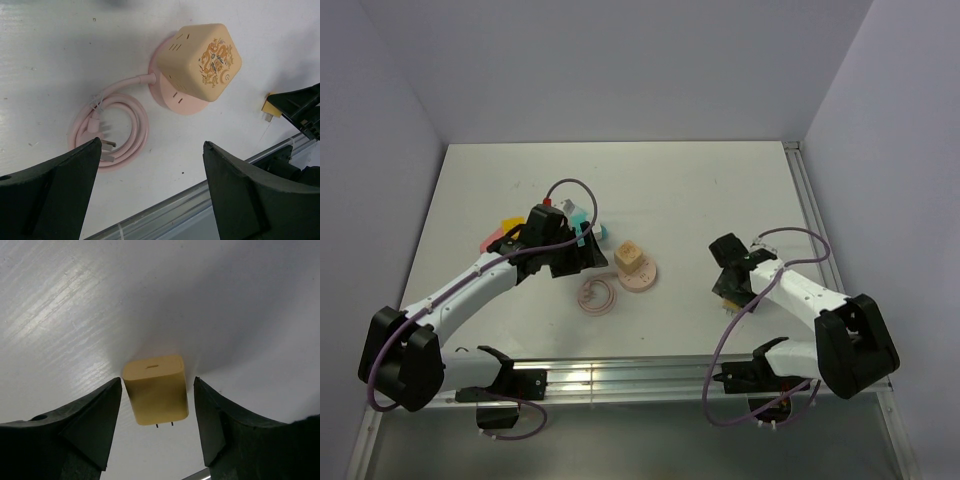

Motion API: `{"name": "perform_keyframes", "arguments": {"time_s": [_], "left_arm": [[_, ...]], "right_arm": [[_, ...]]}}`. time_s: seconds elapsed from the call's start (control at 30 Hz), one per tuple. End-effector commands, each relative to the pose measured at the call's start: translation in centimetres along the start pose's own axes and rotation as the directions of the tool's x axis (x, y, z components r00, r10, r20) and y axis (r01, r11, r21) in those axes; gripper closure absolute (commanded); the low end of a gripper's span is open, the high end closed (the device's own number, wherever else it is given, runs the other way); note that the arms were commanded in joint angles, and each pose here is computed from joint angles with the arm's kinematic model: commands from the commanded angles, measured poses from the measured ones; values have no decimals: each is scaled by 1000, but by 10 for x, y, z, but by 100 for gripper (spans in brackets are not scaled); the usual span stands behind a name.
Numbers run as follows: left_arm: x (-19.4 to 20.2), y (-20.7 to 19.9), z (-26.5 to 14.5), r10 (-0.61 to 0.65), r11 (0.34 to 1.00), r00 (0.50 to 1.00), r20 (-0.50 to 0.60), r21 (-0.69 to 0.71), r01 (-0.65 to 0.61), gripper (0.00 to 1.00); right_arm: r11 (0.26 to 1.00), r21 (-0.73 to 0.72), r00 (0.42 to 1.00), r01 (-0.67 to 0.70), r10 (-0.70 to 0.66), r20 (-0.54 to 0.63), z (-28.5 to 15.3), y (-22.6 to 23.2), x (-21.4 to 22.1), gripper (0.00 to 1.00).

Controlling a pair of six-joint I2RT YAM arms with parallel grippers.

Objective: Insert the plug
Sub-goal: Pick up the plug from the center of the board, then place the plug at the center of the board.

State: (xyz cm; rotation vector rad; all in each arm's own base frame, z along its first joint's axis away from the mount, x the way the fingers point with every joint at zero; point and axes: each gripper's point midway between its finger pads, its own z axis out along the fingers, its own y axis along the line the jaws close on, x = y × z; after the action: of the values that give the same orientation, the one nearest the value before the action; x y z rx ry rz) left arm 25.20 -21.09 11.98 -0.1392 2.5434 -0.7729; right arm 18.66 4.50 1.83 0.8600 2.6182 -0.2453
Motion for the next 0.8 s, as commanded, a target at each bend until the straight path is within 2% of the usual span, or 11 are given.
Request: {"name": "perform_keyframes", "arguments": {"time_s": [0.0,0.07,0.1,0.2,0.37,0.43,0.6,0.77], "left_arm": [[-9,-10,-5,14,999,999,45,36,-15,12],[-8,-9,-5,12,999,999,45,34,-13,12],[-8,-9,-5,11,999,999,44,34,-13,12],[-8,-9,-3,7,1000,999,41,29,-9,12],[-15,-8,-6,6,1000,998,69,-5,-6,12],[-17,-11,-7,6,1000,998,70,1,-6,12],[-17,-21,-7,-6,1000,999,40,26,5,12],[-24,-39,-16,8,999,1000,26,33,-8,12]], "right_arm": [[999,-43,999,-24,25,33,4,13,-10,34],[998,-55,1000,-16,17,22,5,17,-8,44],[999,-50,1000,-8,9,17,6,17,-8,46],[994,-103,999,20,-15,42,-3,35,-13,46],[938,-323,992,124,-115,49,-25,83,2,52],[901,-400,985,168,-142,93,-37,99,1,58],[772,-566,956,289,-208,205,-68,134,8,59],[639,-647,908,417,-259,329,-88,151,32,61]]}}
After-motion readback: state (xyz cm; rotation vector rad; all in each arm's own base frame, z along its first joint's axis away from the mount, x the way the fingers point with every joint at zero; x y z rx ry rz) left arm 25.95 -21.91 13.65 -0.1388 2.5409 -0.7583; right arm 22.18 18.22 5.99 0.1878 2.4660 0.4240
